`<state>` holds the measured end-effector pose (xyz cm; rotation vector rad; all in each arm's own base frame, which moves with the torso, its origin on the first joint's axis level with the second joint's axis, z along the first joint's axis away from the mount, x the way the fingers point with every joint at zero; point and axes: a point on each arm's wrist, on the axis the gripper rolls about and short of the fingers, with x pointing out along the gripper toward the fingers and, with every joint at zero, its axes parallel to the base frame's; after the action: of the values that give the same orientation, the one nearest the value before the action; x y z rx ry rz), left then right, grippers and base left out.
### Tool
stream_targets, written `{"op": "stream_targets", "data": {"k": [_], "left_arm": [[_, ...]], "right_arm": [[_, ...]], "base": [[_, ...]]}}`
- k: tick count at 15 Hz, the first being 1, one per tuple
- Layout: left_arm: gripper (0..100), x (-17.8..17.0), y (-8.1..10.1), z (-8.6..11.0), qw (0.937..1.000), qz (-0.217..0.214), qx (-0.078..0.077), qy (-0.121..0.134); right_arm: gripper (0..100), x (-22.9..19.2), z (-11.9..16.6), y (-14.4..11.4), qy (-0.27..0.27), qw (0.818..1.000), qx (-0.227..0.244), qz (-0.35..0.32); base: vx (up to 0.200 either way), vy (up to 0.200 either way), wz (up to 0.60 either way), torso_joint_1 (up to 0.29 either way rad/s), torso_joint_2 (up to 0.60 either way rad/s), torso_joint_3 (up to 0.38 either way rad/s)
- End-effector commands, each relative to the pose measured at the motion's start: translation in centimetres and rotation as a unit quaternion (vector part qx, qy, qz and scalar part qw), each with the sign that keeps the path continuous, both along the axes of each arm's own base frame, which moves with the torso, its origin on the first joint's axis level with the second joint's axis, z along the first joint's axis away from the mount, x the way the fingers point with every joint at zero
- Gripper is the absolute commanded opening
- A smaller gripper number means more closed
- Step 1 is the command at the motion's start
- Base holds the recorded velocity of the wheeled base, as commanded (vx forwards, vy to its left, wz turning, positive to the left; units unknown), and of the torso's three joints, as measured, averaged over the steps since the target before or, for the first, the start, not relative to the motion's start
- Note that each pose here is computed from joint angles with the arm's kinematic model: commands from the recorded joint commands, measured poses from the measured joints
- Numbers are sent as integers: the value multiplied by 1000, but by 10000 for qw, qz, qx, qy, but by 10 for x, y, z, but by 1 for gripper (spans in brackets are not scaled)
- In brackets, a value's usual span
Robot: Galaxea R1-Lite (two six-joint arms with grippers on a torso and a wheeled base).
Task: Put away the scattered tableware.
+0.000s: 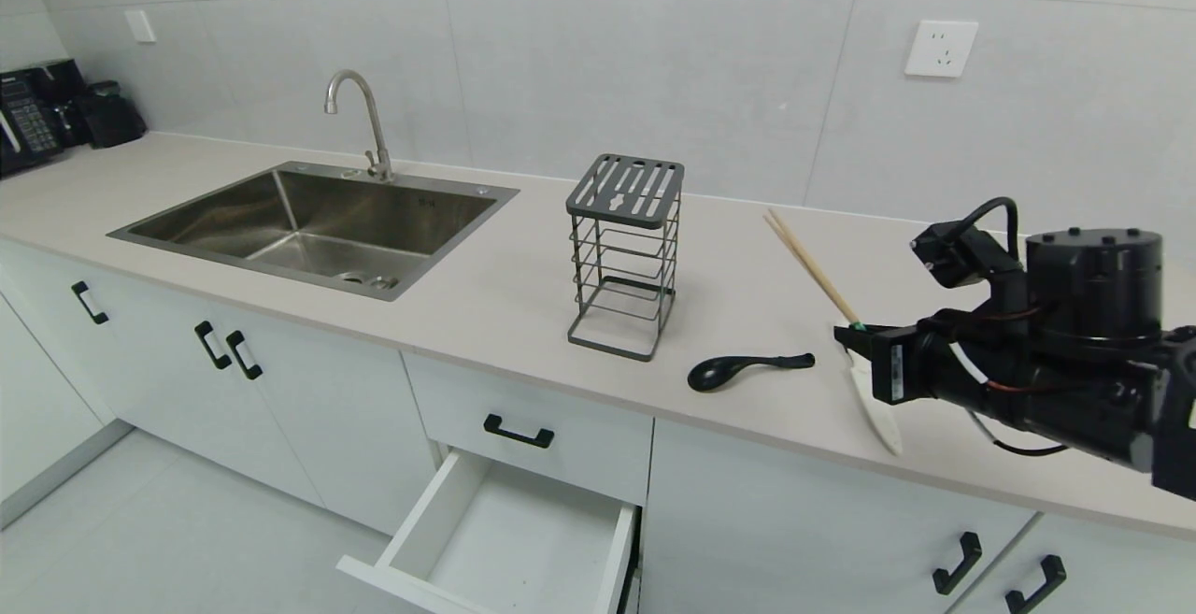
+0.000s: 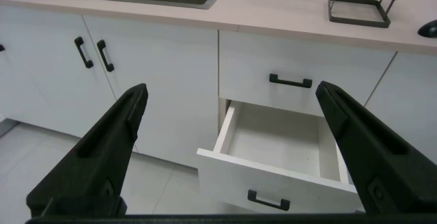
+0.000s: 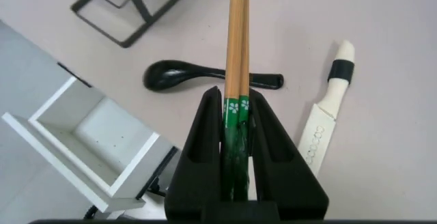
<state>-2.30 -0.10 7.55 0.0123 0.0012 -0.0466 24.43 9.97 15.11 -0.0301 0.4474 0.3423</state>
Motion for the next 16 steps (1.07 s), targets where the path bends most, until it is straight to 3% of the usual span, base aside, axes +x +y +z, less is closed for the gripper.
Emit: {"op": "stream_targets", "data": {"k": [1, 5, 9, 16], "left_arm": [[100, 0, 0, 0, 10000, 3, 0, 0], [100, 0, 0, 0, 10000, 3, 0, 0], [100, 0, 0, 0, 10000, 3, 0, 0], [100, 0, 0, 0, 10000, 3, 0, 0]], "right_arm": [[0, -25, 25, -2, -471, 9984, 64, 312], [0, -41, 31, 9, -667, 9939, -149, 864], [0, -58, 38, 48, -896, 9790, -228, 1815], [0, -48, 34, 85, -815, 9715, -267, 2210]], "base": [[0, 0, 0, 0, 0, 0], [0, 0, 0, 0, 0, 0], [0, 0, 0, 0, 0, 0], [0, 0, 0, 0, 0, 0]]}}
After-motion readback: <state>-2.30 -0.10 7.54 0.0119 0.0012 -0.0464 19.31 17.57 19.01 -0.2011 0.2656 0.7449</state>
